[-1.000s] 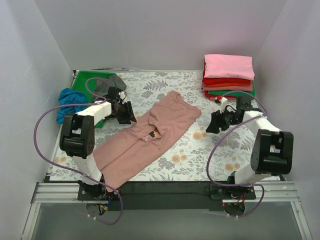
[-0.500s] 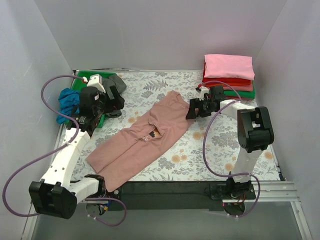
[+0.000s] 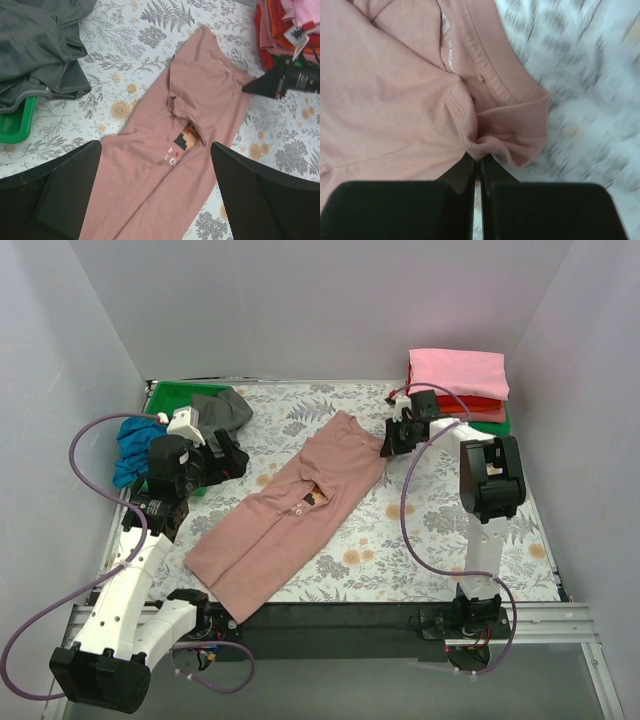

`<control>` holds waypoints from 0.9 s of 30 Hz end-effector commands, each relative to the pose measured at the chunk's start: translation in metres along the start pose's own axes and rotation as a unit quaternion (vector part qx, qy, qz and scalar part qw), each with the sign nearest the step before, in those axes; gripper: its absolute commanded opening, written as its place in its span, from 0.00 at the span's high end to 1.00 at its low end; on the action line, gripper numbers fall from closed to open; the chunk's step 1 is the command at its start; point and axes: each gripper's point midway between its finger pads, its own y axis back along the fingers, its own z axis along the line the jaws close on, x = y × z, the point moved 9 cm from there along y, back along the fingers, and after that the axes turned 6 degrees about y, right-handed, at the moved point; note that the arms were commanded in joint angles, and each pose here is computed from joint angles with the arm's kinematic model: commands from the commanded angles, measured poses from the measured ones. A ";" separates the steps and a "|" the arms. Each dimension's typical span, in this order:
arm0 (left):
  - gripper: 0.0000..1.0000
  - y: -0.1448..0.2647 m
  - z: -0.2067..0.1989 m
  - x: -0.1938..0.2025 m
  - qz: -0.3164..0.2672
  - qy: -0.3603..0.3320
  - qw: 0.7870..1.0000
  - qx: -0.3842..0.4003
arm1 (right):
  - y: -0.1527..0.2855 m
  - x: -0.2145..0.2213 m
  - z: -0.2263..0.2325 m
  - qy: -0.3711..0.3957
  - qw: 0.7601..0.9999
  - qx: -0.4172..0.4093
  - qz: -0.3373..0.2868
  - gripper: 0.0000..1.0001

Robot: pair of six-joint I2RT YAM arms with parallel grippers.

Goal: Fold and stack the t-shirts
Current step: Fold the tshirt

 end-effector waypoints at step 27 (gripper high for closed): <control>0.03 0.013 0.003 0.040 0.096 0.060 0.993 0.031 | 0.118 -0.048 0.094 0.369 0.923 -0.091 -0.068 0.02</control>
